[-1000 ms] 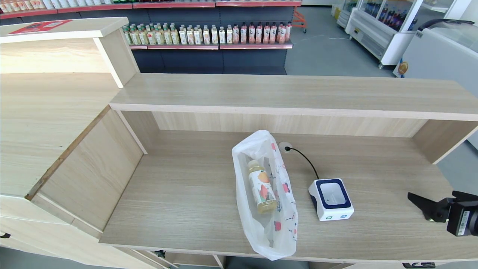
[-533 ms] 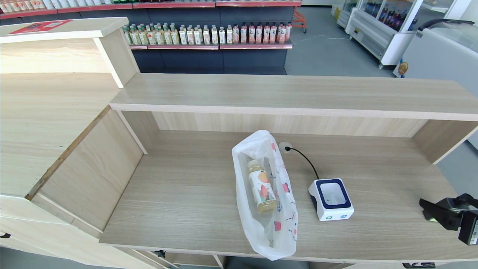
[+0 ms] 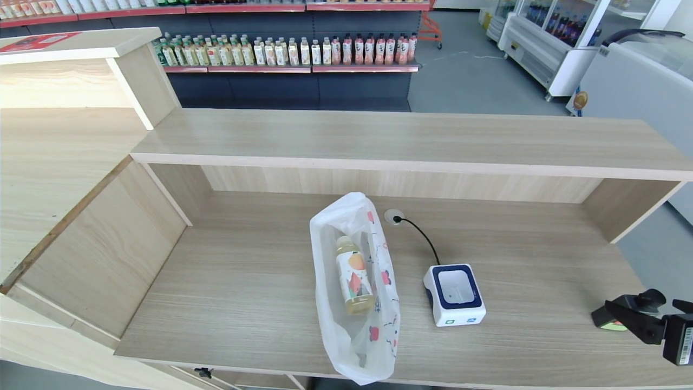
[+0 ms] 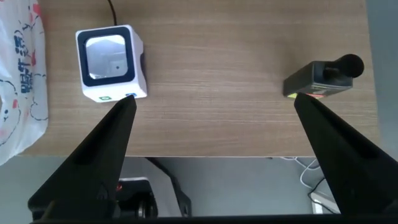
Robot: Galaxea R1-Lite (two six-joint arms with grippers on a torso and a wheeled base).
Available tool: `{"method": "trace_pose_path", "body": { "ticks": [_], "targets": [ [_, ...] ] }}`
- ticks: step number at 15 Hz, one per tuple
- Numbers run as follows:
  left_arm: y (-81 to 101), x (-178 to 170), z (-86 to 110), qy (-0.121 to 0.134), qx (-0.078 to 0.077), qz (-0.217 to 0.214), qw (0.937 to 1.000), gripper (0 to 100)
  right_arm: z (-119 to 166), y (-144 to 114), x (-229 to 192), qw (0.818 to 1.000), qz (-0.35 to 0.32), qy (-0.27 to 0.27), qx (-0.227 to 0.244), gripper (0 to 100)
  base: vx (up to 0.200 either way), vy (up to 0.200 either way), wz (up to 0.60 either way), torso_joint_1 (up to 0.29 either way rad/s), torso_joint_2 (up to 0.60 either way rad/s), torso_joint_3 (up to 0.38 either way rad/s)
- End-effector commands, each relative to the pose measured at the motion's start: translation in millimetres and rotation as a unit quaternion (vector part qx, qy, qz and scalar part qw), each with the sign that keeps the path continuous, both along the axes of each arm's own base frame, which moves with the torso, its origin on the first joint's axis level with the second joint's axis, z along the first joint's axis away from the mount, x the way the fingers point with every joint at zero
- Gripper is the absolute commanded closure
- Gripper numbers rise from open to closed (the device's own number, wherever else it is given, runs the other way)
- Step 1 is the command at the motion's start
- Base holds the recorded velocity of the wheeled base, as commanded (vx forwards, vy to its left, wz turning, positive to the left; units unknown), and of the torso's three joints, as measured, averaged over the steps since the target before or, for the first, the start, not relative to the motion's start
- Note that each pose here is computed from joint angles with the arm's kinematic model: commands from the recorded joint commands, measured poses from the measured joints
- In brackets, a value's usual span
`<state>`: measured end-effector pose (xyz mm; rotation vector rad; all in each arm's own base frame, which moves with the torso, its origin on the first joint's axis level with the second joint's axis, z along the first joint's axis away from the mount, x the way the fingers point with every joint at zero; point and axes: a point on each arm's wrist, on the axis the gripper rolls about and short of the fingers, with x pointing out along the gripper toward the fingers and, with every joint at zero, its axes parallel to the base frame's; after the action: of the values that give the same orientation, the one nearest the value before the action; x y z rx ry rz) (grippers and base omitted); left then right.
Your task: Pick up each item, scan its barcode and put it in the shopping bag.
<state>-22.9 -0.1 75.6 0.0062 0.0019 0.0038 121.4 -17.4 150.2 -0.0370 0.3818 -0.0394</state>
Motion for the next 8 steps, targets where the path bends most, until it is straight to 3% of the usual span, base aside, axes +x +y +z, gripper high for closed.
{"method": "trace_pose_path", "body": {
  "ticks": [1, 8],
  "targets": [
    [0.0, 0.0, 0.0, 0.0, 0.0, 0.0, 1.0, 0, -2.1, -0.4, 2.3, 1.0, 0.0, 0.009, 0.0, 0, 0.0, -0.2, 0.0, 0.007, 0.0, -0.002],
    [0.0, 0.0, 0.0, 0.0, 0.001, 0.0, 1.0, 0, -9.1, -0.6, 3.1, 0.999, 0.003, 0.039, -0.004, 0, 0.0, -0.2, 0.0, 0.003, 0.0, 0.004]
  ]
}}
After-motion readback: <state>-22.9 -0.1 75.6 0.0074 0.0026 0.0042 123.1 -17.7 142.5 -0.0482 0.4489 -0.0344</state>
